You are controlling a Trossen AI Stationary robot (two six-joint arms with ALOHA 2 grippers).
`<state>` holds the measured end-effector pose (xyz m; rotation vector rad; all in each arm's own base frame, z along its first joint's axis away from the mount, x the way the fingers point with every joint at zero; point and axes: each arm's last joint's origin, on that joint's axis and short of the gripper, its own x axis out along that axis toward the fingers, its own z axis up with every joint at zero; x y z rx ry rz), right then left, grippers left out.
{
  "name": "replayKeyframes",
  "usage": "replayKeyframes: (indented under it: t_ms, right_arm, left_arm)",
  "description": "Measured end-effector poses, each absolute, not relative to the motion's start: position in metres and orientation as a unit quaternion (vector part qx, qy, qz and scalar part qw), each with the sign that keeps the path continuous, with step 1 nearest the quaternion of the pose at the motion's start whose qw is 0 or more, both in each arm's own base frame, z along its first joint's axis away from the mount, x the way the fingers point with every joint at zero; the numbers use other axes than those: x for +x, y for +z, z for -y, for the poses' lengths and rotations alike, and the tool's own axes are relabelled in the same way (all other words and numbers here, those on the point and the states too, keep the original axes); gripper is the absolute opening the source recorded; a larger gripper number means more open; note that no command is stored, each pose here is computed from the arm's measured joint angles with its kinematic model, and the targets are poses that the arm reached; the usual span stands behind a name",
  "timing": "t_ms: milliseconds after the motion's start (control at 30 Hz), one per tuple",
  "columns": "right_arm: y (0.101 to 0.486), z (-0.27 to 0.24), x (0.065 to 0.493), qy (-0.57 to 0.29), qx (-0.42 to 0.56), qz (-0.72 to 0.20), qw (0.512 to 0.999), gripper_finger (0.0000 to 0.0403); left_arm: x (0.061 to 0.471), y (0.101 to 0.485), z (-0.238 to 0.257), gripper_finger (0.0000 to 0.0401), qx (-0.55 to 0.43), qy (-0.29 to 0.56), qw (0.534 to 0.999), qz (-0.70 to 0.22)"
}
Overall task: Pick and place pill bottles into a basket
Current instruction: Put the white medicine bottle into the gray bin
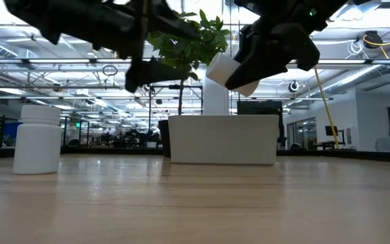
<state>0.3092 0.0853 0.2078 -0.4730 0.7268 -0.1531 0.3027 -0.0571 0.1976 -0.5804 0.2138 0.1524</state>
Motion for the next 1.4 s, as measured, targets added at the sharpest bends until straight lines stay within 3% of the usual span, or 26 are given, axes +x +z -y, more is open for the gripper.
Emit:
replayKeyframes:
  t_ms: [633,767,967,1133,1400]
  right_arm:
    - [0.212,-0.086,0.313,-0.067,-0.229,-0.328,0.914,0.0163]
    - [0.212,-0.086,0.313,-0.068,-0.229,-0.328,0.914,0.0163]
    - [0.212,-0.086,0.313,-0.071,-0.228,-0.329,0.914,0.0163]
    - [0.211,-0.092,0.311,-0.066,-0.223,-0.329,0.915,0.0165]
    - [0.208,-0.095,0.302,-0.05,-0.199,-0.364,0.909,0.0267]
  left_arm:
    - [0.346,0.189,0.054,0.0344,-0.292,0.062,0.945,-0.132]
    - [0.346,0.186,0.053,0.0299,-0.289,0.067,0.944,-0.146]
    - [0.346,0.188,0.053,0.0185,-0.272,0.052,0.951,-0.14]
    - [0.346,0.188,0.054,0.0177,-0.27,0.04,0.951,-0.145]
    - [0.344,0.185,0.059,0.0177,-0.259,0.032,0.951,-0.162]
